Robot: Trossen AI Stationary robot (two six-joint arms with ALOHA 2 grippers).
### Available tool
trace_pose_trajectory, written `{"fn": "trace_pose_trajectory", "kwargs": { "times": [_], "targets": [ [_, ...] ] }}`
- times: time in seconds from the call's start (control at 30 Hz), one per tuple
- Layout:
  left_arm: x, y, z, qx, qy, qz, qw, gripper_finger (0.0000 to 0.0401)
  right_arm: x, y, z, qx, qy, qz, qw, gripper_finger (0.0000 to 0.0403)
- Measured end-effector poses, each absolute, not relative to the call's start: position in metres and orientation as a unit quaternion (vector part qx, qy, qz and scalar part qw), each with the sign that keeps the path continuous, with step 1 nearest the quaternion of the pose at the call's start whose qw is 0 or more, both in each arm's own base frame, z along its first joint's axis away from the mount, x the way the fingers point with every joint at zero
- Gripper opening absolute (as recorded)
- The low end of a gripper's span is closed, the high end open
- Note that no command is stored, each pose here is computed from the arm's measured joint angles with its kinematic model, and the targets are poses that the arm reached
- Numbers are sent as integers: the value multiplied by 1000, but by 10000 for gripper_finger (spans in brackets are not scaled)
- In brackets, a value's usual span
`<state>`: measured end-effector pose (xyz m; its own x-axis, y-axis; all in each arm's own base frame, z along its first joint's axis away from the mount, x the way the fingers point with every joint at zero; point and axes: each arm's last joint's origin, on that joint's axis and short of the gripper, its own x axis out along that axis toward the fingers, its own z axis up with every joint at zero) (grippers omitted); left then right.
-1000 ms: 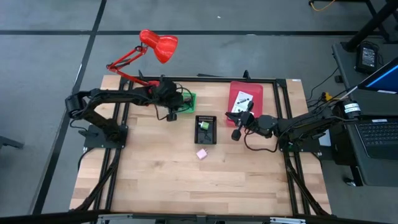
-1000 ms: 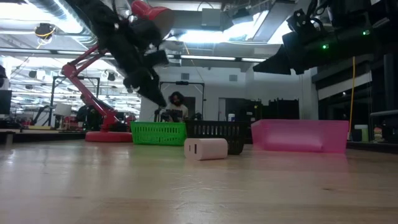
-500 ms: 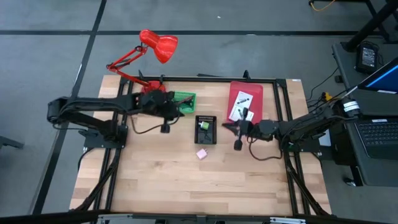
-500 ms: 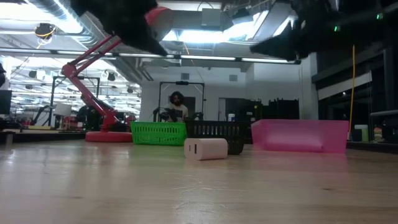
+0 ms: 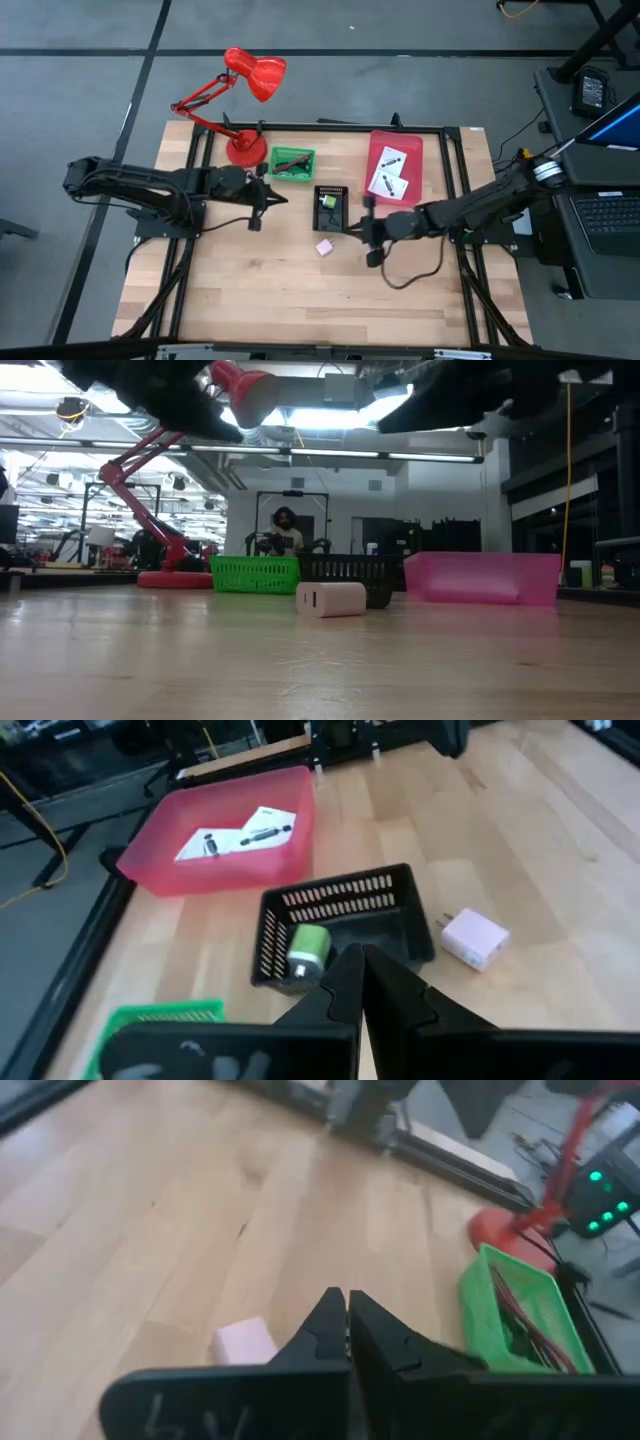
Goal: Pick and place items into bin
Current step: Put the pink charger adapter into the black bin
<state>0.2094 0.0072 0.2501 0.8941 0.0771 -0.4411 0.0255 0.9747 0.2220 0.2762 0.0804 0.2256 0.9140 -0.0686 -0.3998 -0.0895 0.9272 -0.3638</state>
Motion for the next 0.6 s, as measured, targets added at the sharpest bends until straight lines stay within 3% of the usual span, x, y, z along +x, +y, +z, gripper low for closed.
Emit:
{"fn": "trace_pose_trajectory", "kwargs": {
  "times": [0.23,0.6],
  "targets": [
    [188,-1,229,89,198,3,976,3,321,98,225,-247,278,37,928,0],
    [167,-11,215,78,175,-14,981,3,370,114,243,-216,354,27,909,15]
  ]
}}
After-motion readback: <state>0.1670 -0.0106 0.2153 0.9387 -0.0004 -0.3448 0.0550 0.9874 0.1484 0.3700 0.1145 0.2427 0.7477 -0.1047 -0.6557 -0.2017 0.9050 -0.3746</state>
